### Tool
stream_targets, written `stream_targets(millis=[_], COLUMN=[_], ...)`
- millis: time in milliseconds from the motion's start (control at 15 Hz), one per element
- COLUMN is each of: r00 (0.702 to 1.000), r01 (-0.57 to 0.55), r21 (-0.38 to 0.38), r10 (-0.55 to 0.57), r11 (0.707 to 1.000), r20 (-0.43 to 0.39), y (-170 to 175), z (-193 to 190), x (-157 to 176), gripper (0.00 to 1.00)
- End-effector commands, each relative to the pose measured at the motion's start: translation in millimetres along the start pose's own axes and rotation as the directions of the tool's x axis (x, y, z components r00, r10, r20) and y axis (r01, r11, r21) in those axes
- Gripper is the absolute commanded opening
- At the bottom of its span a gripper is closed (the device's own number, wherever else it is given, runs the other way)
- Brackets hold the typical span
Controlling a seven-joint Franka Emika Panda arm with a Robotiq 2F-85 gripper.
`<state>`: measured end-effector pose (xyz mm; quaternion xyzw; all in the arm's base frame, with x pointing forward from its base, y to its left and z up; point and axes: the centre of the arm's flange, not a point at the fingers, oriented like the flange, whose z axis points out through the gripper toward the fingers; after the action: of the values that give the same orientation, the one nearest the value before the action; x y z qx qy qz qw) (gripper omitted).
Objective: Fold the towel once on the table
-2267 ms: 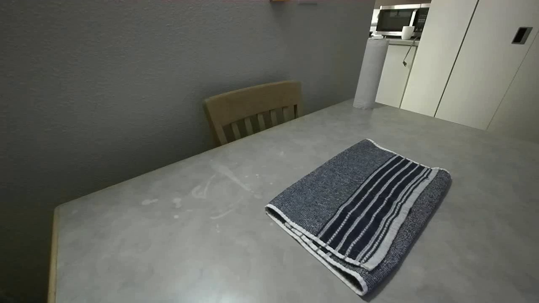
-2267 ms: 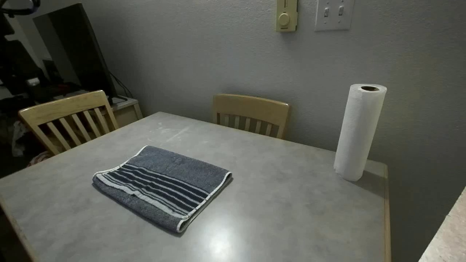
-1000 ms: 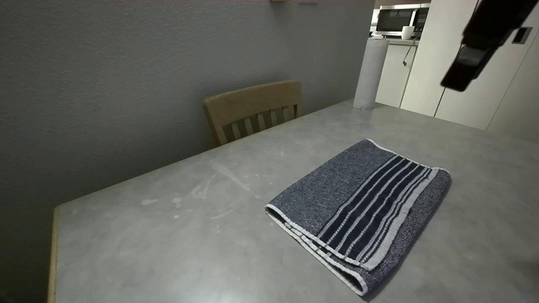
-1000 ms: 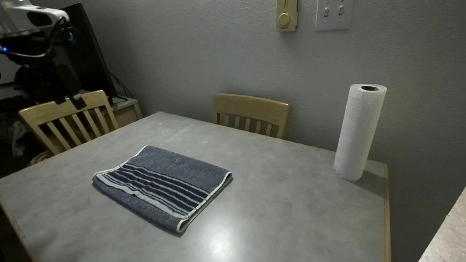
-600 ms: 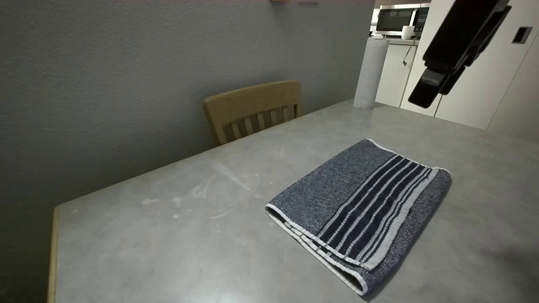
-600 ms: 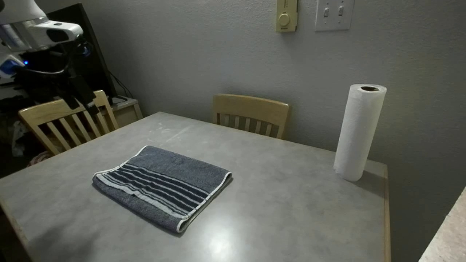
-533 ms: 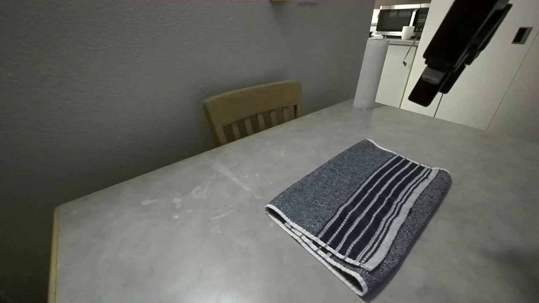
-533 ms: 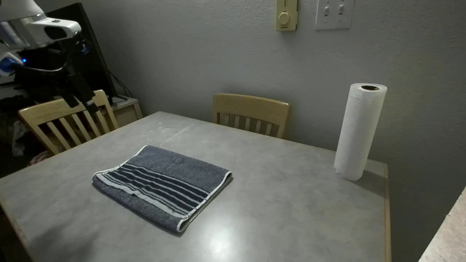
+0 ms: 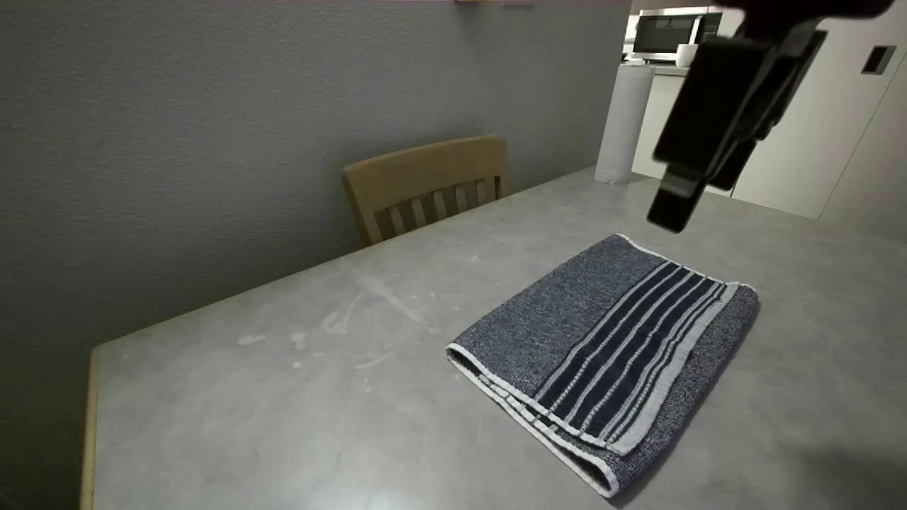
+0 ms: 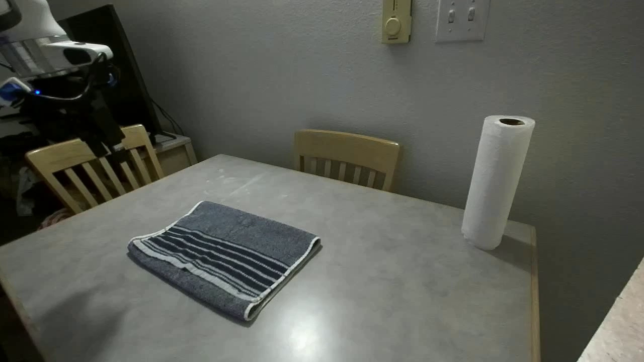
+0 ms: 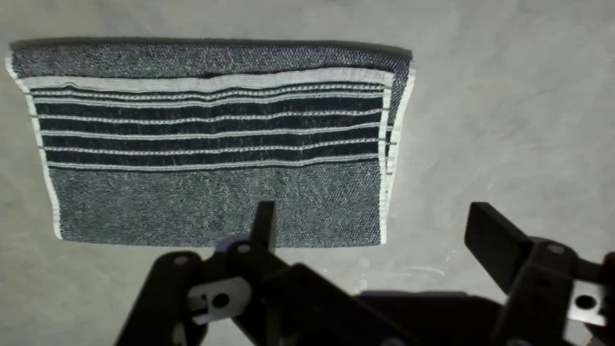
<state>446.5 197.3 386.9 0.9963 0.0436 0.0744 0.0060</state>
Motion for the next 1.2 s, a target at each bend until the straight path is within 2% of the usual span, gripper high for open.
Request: stream_targets(millis=[0,133,267,333,600,800,1133], r00=[0.998,0.997,0.996,0.996,0.995,0.994,0.985], r01=[0.015,0.021,0.029,0.022,0.015,0.003,0.029], r21=[-0.020,-0.042,-0.027,-0.027,-0.021,-0.013,-0.001], r10=[-0.014,-0.018,-0.027,-0.020,-0.013,-0.002,-0.028], r11=[1.000,0.999,0.999,0.999,1.000,1.000,1.000], r20=[0.057,0.080,0.090,0.083,0.101,0.108,0.171], y=[-49.3,-59.1,-59.6,-53.1,-55.3,-55.4,-69.8], z=[48.8,73.4,91.1,75.8,93.6,123.3,176.3], x=[47.4,57.0,61.8,39.7,52.1,57.7,65.3], gripper=[1.00,1.00,1.00,1.00,1.00,1.00,1.00])
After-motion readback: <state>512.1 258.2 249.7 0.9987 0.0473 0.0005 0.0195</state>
